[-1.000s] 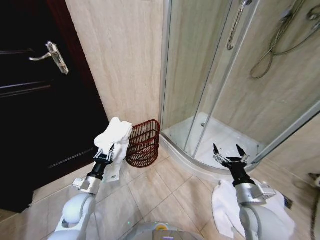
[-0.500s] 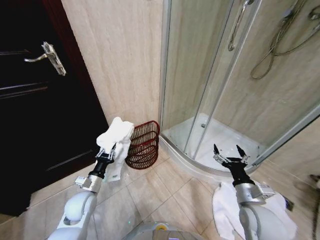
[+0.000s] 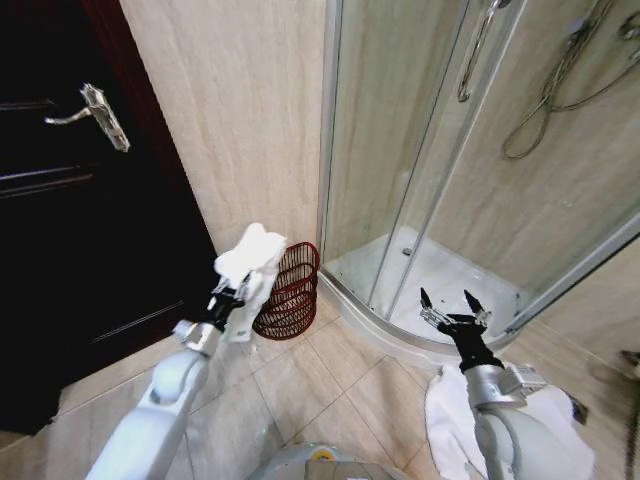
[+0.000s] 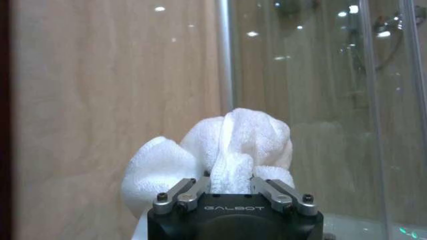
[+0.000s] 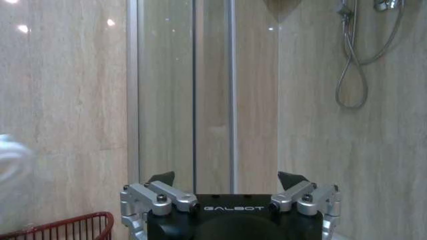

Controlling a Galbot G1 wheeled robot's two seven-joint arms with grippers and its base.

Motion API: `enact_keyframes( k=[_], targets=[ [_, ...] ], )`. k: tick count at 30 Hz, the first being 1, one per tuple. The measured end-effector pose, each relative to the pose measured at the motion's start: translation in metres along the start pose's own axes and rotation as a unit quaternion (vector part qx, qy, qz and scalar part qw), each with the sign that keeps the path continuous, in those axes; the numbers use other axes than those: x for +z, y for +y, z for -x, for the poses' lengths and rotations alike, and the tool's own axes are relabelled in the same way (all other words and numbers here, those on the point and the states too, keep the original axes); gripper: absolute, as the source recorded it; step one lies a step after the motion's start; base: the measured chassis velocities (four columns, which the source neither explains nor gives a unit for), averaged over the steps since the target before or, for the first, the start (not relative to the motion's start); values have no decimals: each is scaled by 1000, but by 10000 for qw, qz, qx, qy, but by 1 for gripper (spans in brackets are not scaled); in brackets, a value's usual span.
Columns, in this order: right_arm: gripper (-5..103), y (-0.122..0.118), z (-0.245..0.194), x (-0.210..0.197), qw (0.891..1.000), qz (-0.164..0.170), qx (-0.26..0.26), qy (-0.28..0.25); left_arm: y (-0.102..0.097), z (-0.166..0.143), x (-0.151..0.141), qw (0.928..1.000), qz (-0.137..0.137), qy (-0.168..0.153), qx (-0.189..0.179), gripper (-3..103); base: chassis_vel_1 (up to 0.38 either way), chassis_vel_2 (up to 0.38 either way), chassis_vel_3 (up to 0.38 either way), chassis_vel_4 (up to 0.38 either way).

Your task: Discard the used towel into the hamper.

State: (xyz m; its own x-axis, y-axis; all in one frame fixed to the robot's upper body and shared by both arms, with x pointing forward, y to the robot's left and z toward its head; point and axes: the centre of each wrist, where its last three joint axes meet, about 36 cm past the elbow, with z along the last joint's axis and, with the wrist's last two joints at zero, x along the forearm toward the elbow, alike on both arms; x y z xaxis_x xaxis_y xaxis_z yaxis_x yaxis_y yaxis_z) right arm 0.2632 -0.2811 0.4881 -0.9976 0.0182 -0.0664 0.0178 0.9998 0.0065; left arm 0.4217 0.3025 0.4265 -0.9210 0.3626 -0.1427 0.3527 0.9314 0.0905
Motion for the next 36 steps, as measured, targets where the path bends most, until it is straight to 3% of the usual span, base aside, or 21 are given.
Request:
enact_keyframes(
  k=[1,5,6,9,14,17,21,24,25,27,28,30,31,35,36],
  targets=[
    [100,0,0,0,10000,0,0,0,0,0,0,10000,0,0,0,16,0,0,0,0],
    [100,-3,3,-3,10000,3,67,-65,21,67,4,9994,300,13,159,16,0,0,0,0],
    [100,-3,3,-3,10000,3,67,-65,21,67,4,9994,300,13,159,16,0,0,0,0],
    [100,-4,6,-5,9999,40,104,-83,28,104,9,9979,503,246,318,16,0,0,0,0],
    [100,-7,7,-3,9998,77,142,-98,38,129,12,9939,809,562,489,16,0,0,0,0],
    [100,-10,5,-3,9996,164,178,-112,55,152,16,9885,1129,875,506,16,0,0,0,0],
    [100,-11,0,-8,9995,266,142,-129,65,166,13,9841,1312,1066,551,16,0,0,0,0],
    [100,-13,-4,-18,9994,265,149,-190,70,177,13,9725,1529,1600,731,16,0,0,0,0],
    [100,-13,-4,-18,9994,265,149,-190,70,177,13,9725,1529,1600,731,16,0,0,0,0],
    [100,-15,-6,-21,9993,243,193,-222,69,182,9,9632,1545,1998,920,16,0,0,0,0],
    [100,-15,-6,-21,9993,243,193,-222,69,182,9,9632,1545,1998,920,16,0,0,0,0],
    [100,-15,-9,-23,9993,239,201,-223,66,189,-2,9532,1534,2362,1101,16,0,0,0,0],
    [100,-15,-9,-23,9993,239,201,-223,66,189,-2,9532,1534,2362,1101,16,0,0,0,0],
    [100,-13,-14,-24,9993,224,205,-219,64,203,-25,9303,1648,2908,1509,15,0,0,0,0],
    [100,-13,-14,-24,9993,224,205,-219,64,203,-25,9303,1648,2908,1509,15,0,0,0,0]
  ],
)
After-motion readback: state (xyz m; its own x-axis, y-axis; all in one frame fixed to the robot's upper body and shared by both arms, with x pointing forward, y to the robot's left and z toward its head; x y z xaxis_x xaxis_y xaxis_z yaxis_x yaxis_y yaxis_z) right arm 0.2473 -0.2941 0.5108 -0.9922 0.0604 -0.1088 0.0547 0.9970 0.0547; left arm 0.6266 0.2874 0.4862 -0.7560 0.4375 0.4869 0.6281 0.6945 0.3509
